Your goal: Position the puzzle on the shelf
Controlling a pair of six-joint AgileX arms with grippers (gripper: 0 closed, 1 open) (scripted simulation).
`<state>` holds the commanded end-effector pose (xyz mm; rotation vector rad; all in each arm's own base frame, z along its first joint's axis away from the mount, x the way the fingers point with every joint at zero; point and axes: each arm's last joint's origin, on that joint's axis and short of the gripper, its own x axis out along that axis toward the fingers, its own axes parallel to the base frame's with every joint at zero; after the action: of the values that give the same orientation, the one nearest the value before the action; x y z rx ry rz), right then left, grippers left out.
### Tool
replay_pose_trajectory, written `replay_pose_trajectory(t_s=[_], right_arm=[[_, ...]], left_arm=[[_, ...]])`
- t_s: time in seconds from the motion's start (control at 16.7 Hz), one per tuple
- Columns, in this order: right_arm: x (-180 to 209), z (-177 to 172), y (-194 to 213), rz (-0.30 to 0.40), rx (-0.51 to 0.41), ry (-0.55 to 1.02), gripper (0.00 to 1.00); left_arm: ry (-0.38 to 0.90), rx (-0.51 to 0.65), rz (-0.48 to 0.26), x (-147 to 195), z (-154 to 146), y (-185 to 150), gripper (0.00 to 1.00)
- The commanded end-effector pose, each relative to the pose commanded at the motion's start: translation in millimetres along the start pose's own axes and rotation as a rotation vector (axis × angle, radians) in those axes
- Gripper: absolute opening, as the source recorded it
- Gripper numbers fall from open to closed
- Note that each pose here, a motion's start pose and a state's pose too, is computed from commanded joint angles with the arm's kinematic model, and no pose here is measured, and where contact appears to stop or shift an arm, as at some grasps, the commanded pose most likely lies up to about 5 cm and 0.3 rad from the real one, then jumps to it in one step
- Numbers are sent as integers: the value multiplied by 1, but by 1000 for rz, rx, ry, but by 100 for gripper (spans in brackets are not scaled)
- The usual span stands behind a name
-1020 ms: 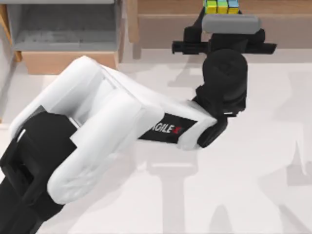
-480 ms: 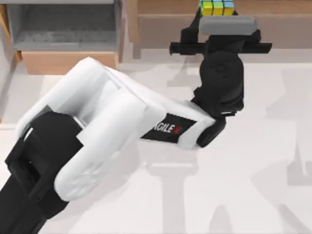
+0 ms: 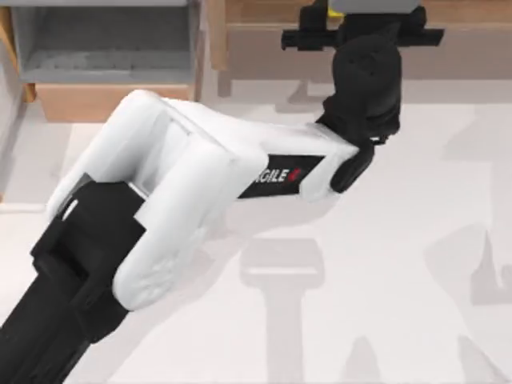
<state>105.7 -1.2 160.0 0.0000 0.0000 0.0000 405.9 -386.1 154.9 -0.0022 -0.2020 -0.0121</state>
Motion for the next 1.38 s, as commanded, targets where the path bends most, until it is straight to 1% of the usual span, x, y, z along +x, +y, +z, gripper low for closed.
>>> replay_pose_trajectory(t_s=[0.18,0.36,0.72,1.38], right_arm=[[0,0,0,0,0,0,100],[0,0,0,0,0,0,100],[0,0,0,0,0,0,100],[0,0,0,0,0,0,100]], left_arm=[[2,1,-2,25,-3,2,0],[4,1,-5,42,-6,4,0],[5,1,-6,47,-7,5,0],[5,1,-6,47,-7,5,83]])
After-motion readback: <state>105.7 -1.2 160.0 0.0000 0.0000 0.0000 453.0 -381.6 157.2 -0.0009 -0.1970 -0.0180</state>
